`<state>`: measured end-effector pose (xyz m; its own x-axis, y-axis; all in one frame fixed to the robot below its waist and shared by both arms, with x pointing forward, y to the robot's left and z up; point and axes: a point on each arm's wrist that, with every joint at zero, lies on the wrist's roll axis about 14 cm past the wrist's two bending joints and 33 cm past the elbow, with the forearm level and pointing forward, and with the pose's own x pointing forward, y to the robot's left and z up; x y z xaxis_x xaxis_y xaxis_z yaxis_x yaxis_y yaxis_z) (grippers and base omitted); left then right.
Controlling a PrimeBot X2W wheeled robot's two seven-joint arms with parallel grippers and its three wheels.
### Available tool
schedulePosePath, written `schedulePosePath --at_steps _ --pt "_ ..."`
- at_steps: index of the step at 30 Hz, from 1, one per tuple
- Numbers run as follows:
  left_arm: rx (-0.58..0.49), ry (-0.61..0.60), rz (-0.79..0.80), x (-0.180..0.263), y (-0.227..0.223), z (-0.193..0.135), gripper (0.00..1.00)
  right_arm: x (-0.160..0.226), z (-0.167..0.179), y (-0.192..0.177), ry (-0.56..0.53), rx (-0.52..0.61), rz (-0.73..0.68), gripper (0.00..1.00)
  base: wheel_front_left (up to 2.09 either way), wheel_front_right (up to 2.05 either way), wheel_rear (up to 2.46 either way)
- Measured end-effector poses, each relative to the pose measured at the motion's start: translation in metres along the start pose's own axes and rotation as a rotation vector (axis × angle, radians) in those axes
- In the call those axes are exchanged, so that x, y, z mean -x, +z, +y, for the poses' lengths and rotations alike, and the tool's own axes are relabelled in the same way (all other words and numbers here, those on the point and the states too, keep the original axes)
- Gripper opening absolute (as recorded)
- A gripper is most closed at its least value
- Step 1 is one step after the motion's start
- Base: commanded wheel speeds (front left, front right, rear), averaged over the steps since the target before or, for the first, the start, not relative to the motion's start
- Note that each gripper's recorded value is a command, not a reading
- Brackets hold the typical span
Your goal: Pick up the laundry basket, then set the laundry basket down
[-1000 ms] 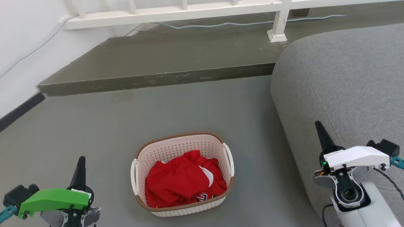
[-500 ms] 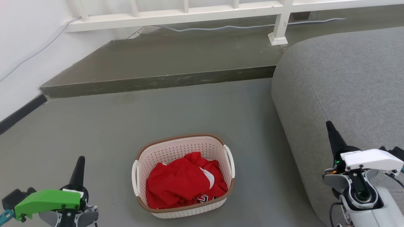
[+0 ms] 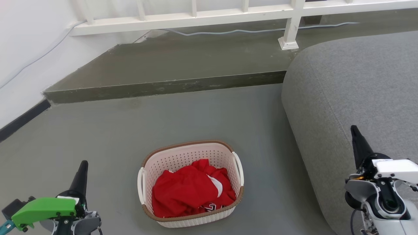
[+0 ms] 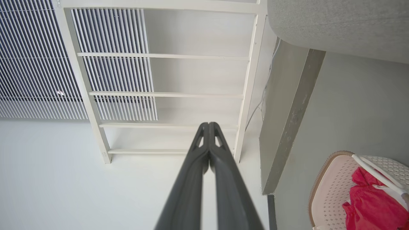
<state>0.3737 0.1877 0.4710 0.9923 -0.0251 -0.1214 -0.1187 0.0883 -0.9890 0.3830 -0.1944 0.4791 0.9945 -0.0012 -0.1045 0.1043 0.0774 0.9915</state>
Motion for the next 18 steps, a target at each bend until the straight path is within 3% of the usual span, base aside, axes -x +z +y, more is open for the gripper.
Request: schedulePosePath --at_steps 8,18 --pt "0.089 -0.026 -0.003 -0.0007 0.0026 -0.006 0.0 0.0014 0.0048 0.01 0.026 -0.089 -0.024 0.0 0.0 0.0 0.0" --pt "0.092 -0.031 -0.003 -0.0013 0.0025 -0.0074 0.0 0.0016 0.0049 0.0104 0.027 -0.094 -0.026 0.0 0.0 0.0 0.0"
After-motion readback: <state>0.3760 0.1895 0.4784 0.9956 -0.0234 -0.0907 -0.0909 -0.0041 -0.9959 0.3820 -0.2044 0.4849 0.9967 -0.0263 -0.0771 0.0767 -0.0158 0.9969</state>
